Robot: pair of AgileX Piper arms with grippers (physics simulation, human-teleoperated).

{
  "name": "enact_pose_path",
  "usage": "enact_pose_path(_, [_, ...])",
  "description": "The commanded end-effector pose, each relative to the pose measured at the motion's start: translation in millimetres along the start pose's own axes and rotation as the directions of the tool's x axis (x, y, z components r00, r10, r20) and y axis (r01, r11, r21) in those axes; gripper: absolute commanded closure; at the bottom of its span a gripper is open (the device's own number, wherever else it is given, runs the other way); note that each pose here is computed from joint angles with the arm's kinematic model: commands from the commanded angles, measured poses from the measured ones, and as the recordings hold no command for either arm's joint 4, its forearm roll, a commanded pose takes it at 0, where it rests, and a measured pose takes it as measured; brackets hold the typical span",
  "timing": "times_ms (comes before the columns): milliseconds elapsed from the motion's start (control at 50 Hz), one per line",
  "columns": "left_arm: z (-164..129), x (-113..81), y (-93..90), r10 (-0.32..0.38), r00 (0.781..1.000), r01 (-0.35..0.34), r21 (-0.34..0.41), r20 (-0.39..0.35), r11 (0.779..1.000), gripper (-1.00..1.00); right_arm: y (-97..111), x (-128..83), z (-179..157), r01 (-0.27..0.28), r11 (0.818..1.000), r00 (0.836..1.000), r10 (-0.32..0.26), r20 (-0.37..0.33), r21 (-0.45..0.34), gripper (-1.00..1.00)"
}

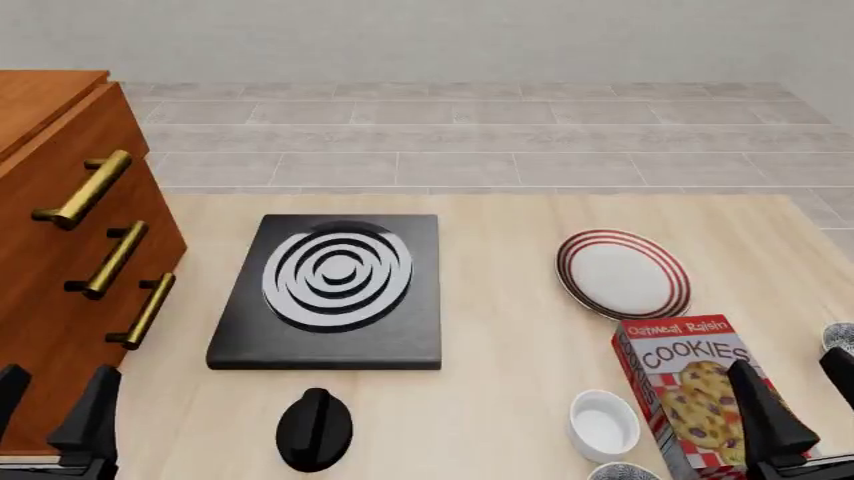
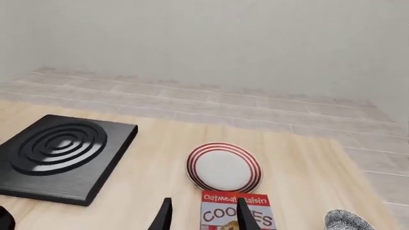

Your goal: Pick the akita bowl next to the ramekin and place it on the plate.

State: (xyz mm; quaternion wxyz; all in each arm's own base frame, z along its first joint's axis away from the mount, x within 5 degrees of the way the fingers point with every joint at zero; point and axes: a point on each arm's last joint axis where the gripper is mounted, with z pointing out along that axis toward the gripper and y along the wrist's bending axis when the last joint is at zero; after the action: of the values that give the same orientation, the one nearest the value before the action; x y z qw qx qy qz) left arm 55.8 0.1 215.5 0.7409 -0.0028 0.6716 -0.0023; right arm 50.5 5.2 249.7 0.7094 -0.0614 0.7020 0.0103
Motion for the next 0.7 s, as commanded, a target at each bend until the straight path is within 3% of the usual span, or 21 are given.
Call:
enact_pose_path(20, [0,-0.5,0.1,-0.003,1.0,0.003,-0.001,0.003,1.0,-1.0,0,-9,0,0.072,0.997,0.997,-0.072,-0.037,-0.01,-1.0])
enact_pose_path(180, [0,-0.6,0.3,-0.003,1.0,0.003,-0.005,0.004,1.0,-1.0,0,-10,-1,0.114,0.993,0.992,-0.115,-0.057,-0.026,-1.0])
enact_pose_path(340, [0,-0.3,0.2,-0.005,1.0,0.005,-0.003,0.003,1.0,-1.0,0,-16,-3,0.113,0.993,0.991,-0.115,-0.07,-0.039,-1.0])
enact_pose_path(380, [0,-0.2,0.1,-0.006,1.0,0.006,-0.003,0.002,1.0,-1.0,0,-19,-9,0.15,0.988,0.987,-0.152,-0.047,-0.044,-1.0])
enact_pose_path(700, [0,-0.3,0.0,-0.022,1.0,0.022,0.0,0.005,1.0,-1.0,0,-33,-8,0.167,0.983,0.982,-0.173,-0.073,-0.082,-1.0])
